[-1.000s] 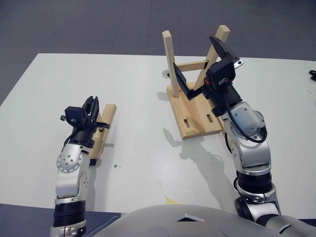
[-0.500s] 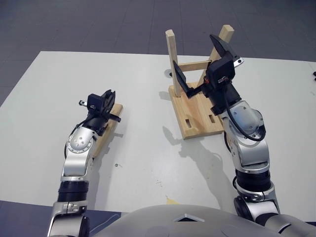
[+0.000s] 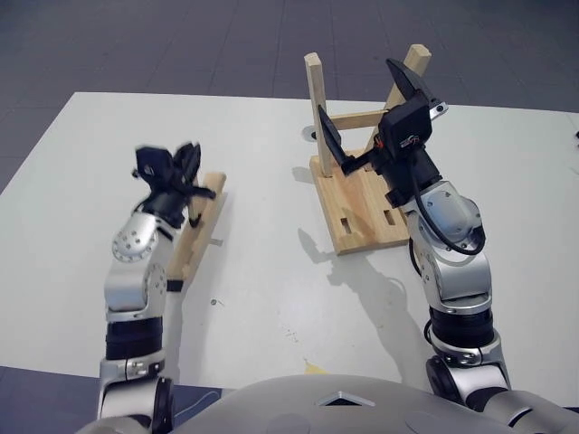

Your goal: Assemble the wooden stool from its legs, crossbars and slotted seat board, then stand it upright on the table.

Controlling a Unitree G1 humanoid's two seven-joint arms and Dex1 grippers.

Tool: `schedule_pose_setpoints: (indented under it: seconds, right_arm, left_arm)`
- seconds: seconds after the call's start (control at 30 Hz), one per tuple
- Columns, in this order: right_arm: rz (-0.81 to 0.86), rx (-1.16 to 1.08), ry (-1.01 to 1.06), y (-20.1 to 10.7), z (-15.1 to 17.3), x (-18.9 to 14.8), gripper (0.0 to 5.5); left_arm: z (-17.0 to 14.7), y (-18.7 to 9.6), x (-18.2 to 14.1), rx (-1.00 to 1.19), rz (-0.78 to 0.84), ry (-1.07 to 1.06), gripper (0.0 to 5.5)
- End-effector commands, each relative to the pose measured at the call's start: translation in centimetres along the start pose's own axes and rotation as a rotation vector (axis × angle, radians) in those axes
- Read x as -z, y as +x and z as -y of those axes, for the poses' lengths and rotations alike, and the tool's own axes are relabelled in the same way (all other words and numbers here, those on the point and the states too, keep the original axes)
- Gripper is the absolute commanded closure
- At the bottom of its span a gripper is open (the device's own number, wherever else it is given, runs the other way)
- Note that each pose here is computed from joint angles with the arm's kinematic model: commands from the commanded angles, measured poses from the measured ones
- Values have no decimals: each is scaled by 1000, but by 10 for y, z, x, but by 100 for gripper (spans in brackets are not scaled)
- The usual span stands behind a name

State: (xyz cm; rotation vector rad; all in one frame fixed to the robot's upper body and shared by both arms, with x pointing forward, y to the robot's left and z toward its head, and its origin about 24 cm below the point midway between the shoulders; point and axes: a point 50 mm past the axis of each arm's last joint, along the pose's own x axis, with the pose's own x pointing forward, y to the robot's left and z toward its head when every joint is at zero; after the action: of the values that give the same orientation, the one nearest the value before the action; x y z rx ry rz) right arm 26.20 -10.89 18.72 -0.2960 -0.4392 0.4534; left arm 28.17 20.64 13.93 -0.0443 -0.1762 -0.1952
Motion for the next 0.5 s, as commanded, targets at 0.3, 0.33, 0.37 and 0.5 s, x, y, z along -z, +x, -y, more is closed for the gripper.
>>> schedule_pose_setpoints:
  seconds: [0.3, 0.33, 0.37, 0.5]
  right_arm:
    - [-24, -168, 334, 9, -21, -9, 10]
    - [-28, -176, 344, 9, -23, -9, 10]
    - [-31, -188, 357, 8, -25, -9, 10]
    - [-52, -242, 489, 14, -42, -9, 10]
  left_arm:
    - [31, 37, -62, 111, 68, -122, 506]
    - [32, 37, -57, 98, 53, -161, 506]
    - [35, 37, -58, 96, 57, -201, 506]
    - [51, 41, -70, 113, 111, -283, 506]
